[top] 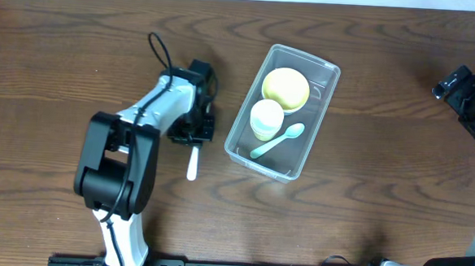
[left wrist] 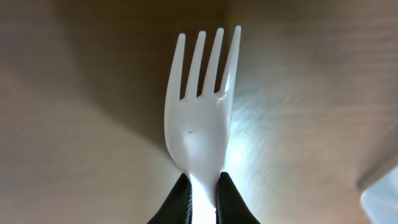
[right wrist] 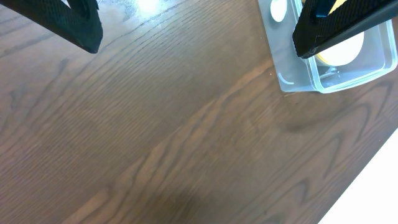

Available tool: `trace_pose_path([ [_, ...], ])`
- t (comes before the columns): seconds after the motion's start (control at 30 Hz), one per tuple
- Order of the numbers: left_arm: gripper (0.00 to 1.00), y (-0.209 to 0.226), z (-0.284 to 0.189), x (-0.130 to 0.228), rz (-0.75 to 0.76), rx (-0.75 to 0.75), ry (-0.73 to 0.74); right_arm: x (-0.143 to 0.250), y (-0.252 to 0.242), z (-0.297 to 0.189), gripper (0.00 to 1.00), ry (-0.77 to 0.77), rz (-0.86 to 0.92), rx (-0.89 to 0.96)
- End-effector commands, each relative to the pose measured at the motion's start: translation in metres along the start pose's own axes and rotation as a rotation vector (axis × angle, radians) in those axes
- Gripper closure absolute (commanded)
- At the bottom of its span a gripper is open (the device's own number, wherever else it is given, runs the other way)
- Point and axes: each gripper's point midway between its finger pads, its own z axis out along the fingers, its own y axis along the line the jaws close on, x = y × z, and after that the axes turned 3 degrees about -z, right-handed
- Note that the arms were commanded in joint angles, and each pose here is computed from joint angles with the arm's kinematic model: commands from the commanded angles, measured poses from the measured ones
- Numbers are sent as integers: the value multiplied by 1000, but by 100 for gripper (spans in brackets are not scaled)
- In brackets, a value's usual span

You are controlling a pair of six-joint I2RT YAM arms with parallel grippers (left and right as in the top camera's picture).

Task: Pack container
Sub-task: 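Grasp the white fork with the left gripper, then lay the white fork in the container next to the spoon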

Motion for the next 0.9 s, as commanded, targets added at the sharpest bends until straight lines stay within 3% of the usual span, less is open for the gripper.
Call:
trace_pose_path([
  [0.0,94,0,-80,-27,-19,63,-209,-2,-1,-3,1,-10,1,0],
  [0.07,94,-8,-121,-27,7,100,-297,-2,-1,-3,1,-9,1,-1],
  [0.2,94,-55,-195,-4,249,218,-485,-2,-1,-3,1,-10,1,-1],
  [0.33,94,-103,-222,30,520,231,-588,-2,-1,-3,1,-10,1,-1],
  [0.43,94,-144,-216,55,739,225,-591,-2,-1,-3,1,-9,1,-1],
  [0.57,94,-182,-184,66,913,164,-570,-2,-1,-3,1,-10,1,-1],
  [0.7,94,-207,-141,67,1041,111,-505,-2,-1,-3,1,-10,1,0],
  [0.87,94,-224,-96,53,1075,87,-436,-2,-1,-3,1,-10,1,0],
])
